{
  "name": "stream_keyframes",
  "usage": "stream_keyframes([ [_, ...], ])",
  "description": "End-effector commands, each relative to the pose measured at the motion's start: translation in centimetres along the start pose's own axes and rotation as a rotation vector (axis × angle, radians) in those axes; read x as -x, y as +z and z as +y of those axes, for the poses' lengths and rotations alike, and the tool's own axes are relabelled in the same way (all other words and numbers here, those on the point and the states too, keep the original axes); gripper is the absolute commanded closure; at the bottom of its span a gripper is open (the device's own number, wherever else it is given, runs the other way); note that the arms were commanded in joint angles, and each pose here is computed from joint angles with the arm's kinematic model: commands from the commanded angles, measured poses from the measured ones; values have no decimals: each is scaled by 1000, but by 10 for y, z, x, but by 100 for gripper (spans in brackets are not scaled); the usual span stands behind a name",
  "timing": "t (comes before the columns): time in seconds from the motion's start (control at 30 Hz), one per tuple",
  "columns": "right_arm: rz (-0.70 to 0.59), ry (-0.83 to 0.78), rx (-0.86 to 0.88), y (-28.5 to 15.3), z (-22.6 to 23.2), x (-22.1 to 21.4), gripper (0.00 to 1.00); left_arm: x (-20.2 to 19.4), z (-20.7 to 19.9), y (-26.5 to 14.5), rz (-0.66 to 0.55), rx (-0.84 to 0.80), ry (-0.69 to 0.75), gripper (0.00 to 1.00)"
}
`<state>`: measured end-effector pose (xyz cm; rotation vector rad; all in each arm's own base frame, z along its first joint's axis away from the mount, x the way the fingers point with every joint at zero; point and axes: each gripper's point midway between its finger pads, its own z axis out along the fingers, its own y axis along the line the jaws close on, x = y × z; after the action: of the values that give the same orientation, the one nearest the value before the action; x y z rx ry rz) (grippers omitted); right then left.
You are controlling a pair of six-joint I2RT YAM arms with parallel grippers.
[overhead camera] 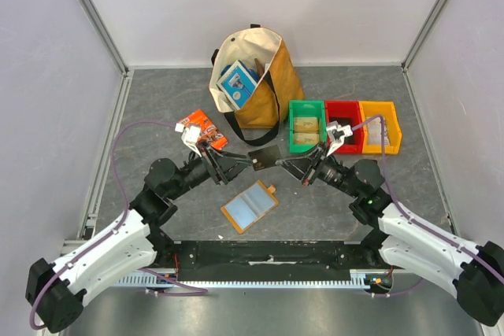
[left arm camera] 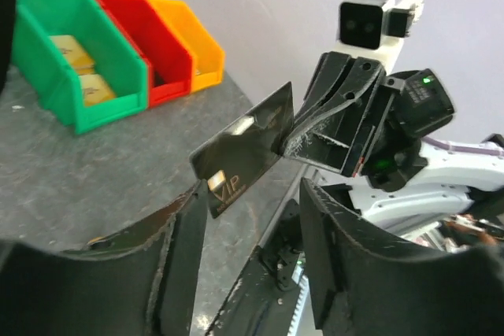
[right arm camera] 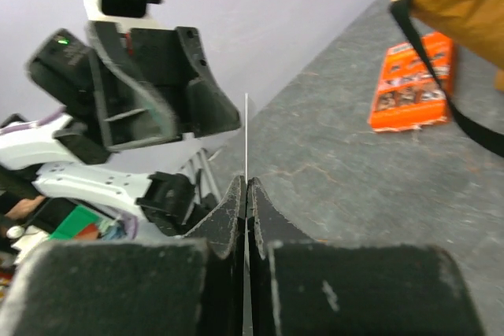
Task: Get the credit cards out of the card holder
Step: Place the credit card in the storage box.
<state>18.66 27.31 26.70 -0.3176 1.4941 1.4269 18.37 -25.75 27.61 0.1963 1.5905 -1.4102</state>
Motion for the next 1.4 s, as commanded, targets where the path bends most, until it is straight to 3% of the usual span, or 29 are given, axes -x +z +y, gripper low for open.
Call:
stream_keyframes([
  [0.0, 10, -100, -187, -4, -28, 19, 100, 26, 13, -9, -1, 178, 122, 37],
  [0.07, 23, -136, -290, -12, -45, 26, 100, 35, 20, -17, -3, 249, 167, 29],
  [0.27, 4, -222, -647, -44, -103, 65, 100, 41, 59, -51, 89, 512, 220, 18],
  [0.47, -37, -187, -978, -90, -171, 100, 100, 31, 79, -66, 226, 534, 222, 17],
  [0.73, -89, -136, -1220, -144, -241, 143, 100, 7, 101, -74, 300, 477, 128, 19],
  [0.83, -34, -124, -1253, -156, -268, 142, 100, 10, 103, -75, 289, 476, 129, 20],
  [1.07, 163, 7, -1058, -130, -296, 98, 100, 10, 107, -79, 274, 505, 130, 22],
  [1.3, 227, 101, -961, -117, -310, 67, 100, 10, 108, -80, 267, 514, 133, 23],
  [1.37, 225, 107, -980, -120, -311, 66, 92, 12, 111, -82, 256, 530, 137, 23],
])
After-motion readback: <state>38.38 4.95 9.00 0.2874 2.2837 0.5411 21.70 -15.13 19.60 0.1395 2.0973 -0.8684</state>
